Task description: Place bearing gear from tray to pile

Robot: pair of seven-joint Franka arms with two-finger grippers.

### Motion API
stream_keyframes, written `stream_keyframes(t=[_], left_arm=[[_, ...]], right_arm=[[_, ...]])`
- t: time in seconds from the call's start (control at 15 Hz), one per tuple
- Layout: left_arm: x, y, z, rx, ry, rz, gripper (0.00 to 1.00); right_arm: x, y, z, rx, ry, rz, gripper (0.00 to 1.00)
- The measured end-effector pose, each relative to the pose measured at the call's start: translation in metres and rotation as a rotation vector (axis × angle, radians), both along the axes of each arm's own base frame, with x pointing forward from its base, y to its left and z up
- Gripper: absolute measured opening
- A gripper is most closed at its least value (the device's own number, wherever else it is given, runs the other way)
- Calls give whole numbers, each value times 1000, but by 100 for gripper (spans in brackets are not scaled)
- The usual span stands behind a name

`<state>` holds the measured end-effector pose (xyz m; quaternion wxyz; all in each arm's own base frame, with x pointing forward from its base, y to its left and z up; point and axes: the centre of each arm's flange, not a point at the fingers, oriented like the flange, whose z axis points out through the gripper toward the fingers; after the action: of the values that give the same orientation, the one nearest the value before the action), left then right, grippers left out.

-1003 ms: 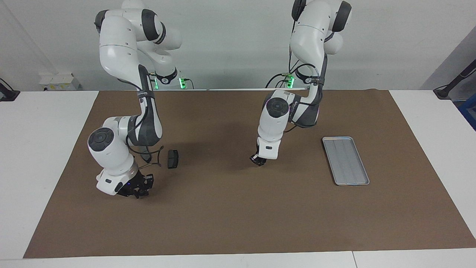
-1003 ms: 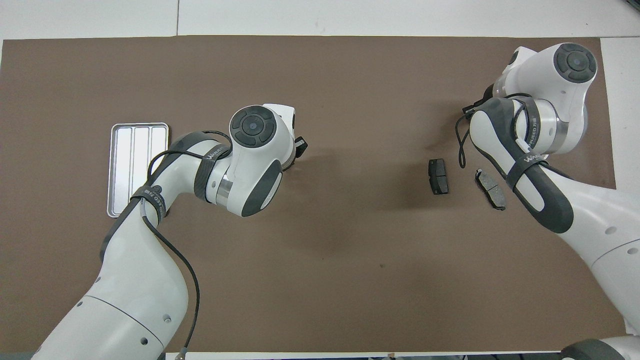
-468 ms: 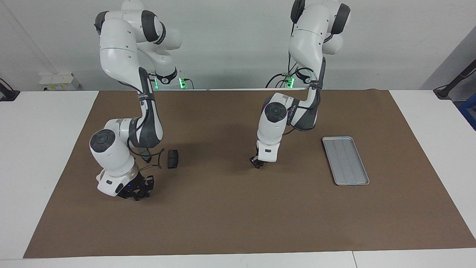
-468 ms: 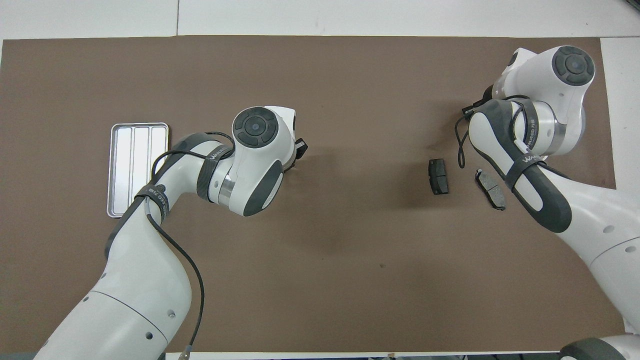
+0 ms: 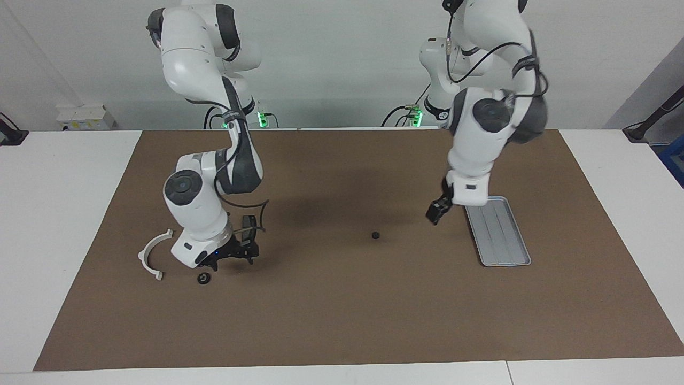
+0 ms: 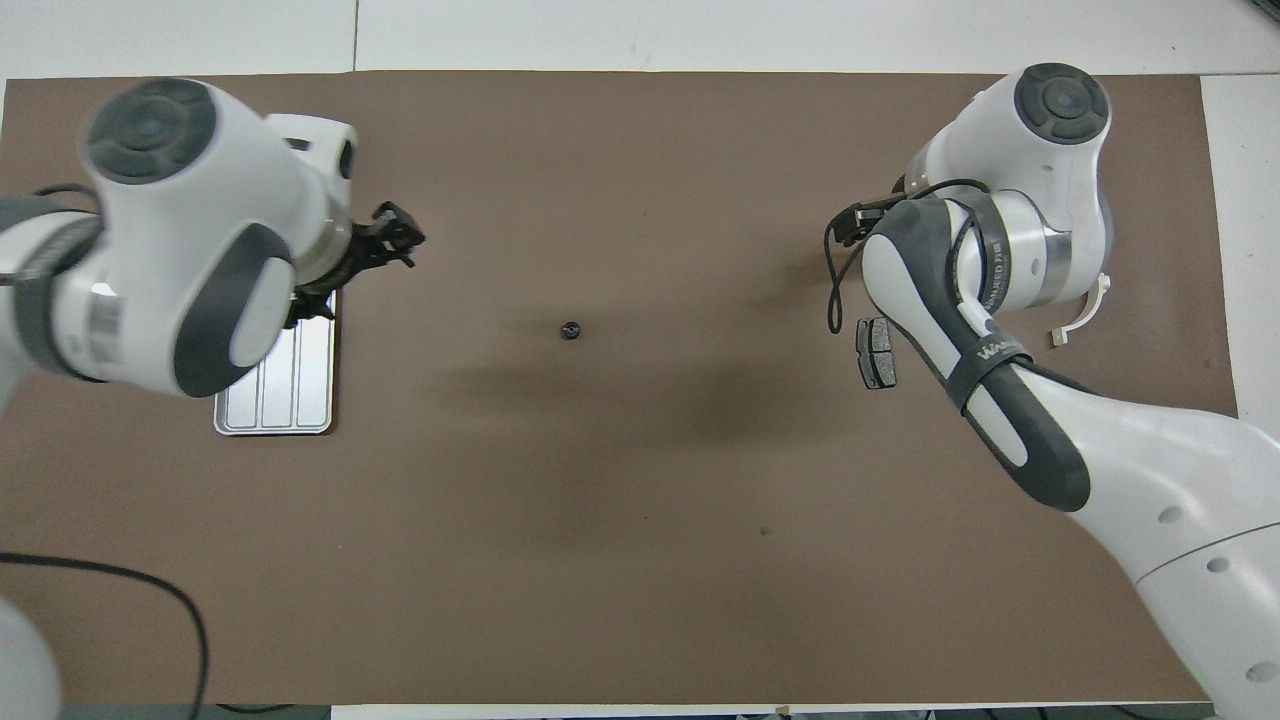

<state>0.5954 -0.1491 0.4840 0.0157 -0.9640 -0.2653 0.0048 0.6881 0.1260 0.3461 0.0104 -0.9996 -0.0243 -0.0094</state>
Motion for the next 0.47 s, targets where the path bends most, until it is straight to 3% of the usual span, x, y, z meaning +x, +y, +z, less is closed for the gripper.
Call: stream_keyframes(t=[0.2, 0.47], left_arm=[[-24, 79, 50, -5, 27, -50, 100], [-51, 129, 79, -16, 53, -149, 100]], right_arm=[[-22, 97, 19, 8, 13, -209, 100], [-59, 199, 16, 13, 17, -383, 100]])
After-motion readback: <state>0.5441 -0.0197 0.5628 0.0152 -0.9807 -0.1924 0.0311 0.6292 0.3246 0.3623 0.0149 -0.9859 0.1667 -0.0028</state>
